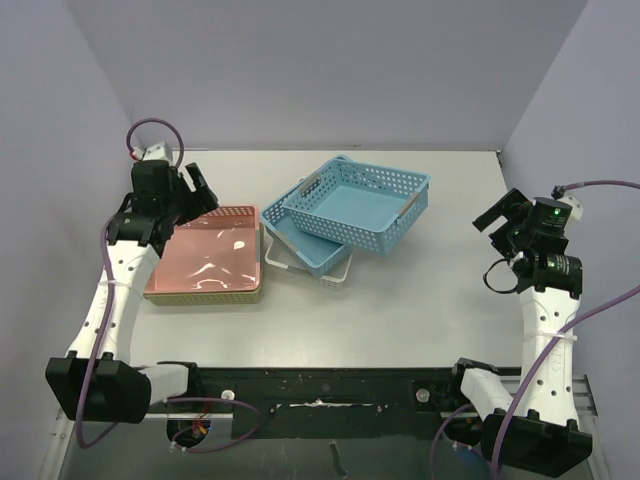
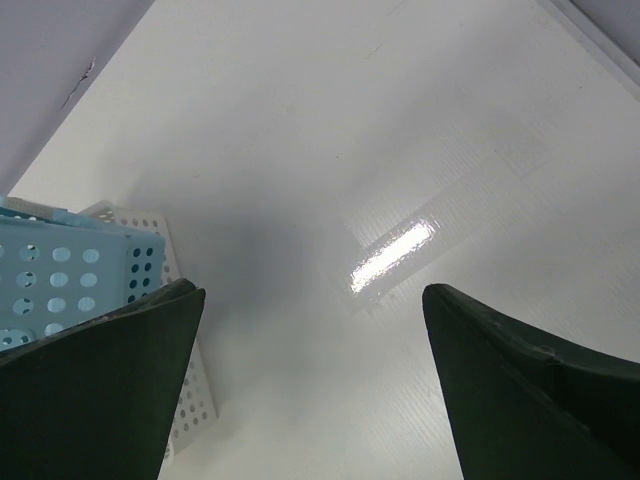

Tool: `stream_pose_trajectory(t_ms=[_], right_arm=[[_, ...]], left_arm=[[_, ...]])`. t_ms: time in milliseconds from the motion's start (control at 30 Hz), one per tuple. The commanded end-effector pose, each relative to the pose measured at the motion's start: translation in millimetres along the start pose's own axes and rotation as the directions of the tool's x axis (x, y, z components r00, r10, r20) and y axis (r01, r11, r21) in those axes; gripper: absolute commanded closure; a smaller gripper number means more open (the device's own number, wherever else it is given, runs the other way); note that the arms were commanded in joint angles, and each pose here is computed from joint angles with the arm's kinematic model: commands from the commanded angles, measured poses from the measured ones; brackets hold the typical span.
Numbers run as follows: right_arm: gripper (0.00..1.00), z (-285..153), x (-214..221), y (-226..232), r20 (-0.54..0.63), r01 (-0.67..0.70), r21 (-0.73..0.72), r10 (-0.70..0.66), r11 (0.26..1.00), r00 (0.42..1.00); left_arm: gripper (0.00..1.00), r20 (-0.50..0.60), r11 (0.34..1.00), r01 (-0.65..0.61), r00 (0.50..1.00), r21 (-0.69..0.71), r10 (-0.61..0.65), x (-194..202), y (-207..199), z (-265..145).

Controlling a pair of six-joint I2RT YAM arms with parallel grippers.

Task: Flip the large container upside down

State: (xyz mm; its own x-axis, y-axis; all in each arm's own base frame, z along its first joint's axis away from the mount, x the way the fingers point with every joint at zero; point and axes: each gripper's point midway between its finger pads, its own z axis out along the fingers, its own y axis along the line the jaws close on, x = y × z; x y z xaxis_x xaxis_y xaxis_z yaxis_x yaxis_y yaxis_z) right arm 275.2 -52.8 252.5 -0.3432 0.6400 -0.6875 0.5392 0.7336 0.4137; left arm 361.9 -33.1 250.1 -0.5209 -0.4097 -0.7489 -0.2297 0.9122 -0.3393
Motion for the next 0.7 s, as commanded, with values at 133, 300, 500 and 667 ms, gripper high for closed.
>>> stream_pose_trajectory(t_ms=[133, 300, 500, 667], right_arm=[[0.02, -6, -23, -5, 0.101, 0.021, 0.031, -0.024, 0.999, 0.995], [0.02, -15, -45, -2, 0.216, 0.039, 0.02, -0.043, 0.999, 0.976], [0.02, -48, -78, 72, 0.273, 0.196, -0.262, -0.122, 0.945, 0.954], [0.02, -86, -49, 196, 0.284, 0.433, -0.55, -0.328, 0.714, 0.901]], left_arm=[[0.25, 0.076, 0.995, -0.035, 0.997, 0.098, 0.028, -17, -17, -9], [0.25, 0.016, 0.975, -0.074, 0.997, 0.209, 0.073, 8, -39, -11], [0.25, -0.005, 0.942, -0.144, 0.988, 0.304, 0.153, 41, -72, -28], [0.25, -0.025, 0.93, -0.172, 0.981, 0.326, 0.19, 74, -90, -45]])
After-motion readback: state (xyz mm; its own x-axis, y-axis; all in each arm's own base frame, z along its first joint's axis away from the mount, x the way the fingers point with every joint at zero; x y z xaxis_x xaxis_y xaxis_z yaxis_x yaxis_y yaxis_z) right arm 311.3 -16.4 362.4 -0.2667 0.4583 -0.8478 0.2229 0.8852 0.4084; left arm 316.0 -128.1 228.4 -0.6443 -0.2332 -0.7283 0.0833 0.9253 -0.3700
